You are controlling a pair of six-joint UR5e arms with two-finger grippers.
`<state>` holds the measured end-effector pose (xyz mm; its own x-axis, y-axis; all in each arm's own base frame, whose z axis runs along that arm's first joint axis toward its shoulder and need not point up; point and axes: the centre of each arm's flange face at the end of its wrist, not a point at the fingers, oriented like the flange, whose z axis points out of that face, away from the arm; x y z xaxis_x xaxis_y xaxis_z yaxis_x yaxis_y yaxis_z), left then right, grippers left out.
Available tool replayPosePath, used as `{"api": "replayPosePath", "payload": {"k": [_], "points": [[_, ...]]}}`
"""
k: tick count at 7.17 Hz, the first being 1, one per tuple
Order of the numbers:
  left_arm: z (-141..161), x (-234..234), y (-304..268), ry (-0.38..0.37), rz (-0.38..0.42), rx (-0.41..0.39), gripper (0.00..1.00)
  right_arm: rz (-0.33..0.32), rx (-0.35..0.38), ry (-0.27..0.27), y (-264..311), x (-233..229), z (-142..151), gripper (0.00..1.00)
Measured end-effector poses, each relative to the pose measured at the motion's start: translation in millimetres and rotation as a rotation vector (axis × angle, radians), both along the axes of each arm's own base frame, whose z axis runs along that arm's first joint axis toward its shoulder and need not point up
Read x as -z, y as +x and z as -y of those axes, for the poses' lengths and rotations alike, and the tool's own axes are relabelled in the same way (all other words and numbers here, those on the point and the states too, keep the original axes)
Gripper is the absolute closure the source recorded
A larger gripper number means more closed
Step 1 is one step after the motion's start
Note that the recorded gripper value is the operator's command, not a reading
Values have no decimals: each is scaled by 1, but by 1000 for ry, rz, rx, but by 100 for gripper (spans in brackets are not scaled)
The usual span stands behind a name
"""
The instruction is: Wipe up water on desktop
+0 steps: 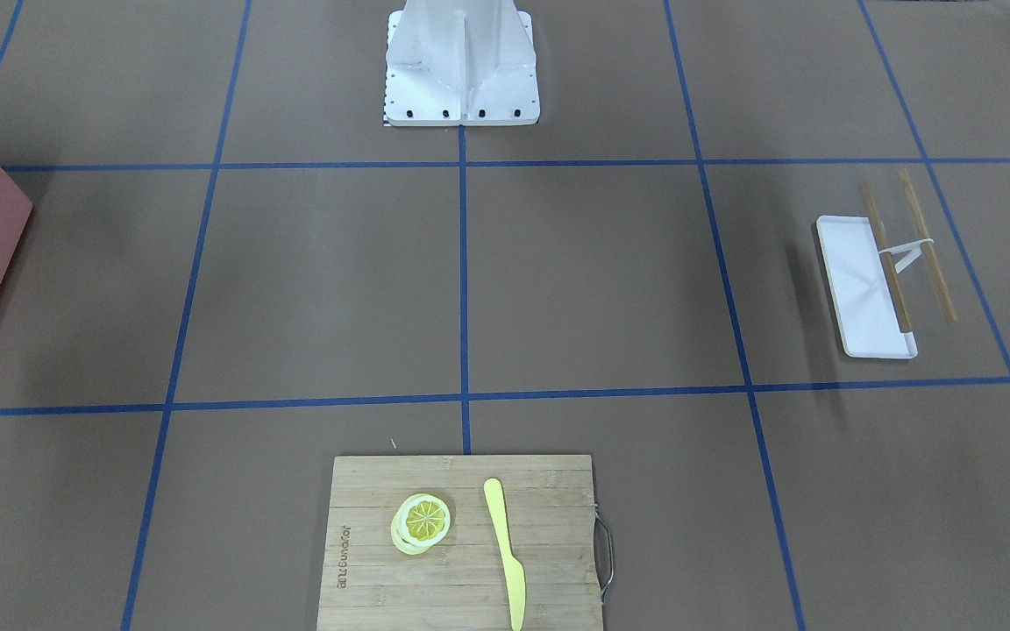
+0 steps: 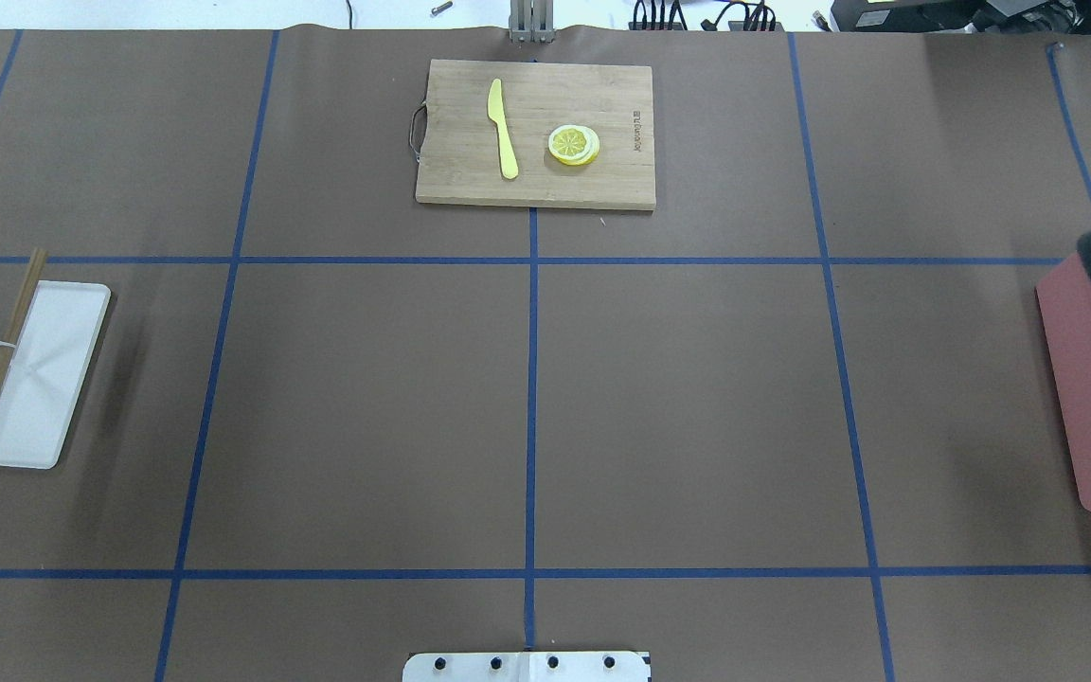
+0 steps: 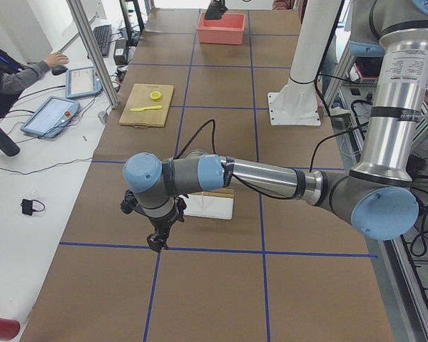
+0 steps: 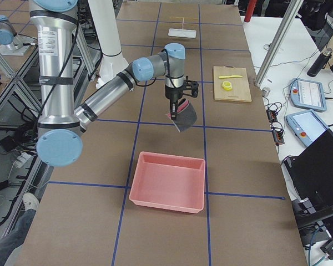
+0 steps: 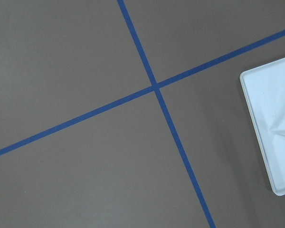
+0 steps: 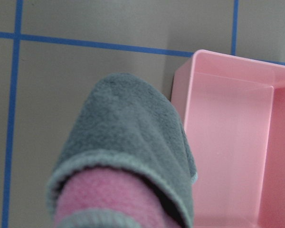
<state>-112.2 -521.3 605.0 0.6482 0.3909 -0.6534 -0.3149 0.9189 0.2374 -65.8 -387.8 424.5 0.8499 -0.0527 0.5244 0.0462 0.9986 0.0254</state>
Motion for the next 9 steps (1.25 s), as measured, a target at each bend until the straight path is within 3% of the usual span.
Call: {"api": "replayPosePath", "payload": {"k": [3,4,5,7,9], "points": [[1,1,0,1,-1,2,1,54,6,21,55,-109,-49,100],[1,2,0,2,0,2,1,81,-1,36,61,-146,-57,56],[1,3,0,4,0,2,1,97,-10,47,64,-173,-65,1],[1,5,0,7,0,3,1,113,-35,59,69,-184,-71,0],[1,5,0,8,0,2,1,149,-115,104,93,-159,-61,0]]}}
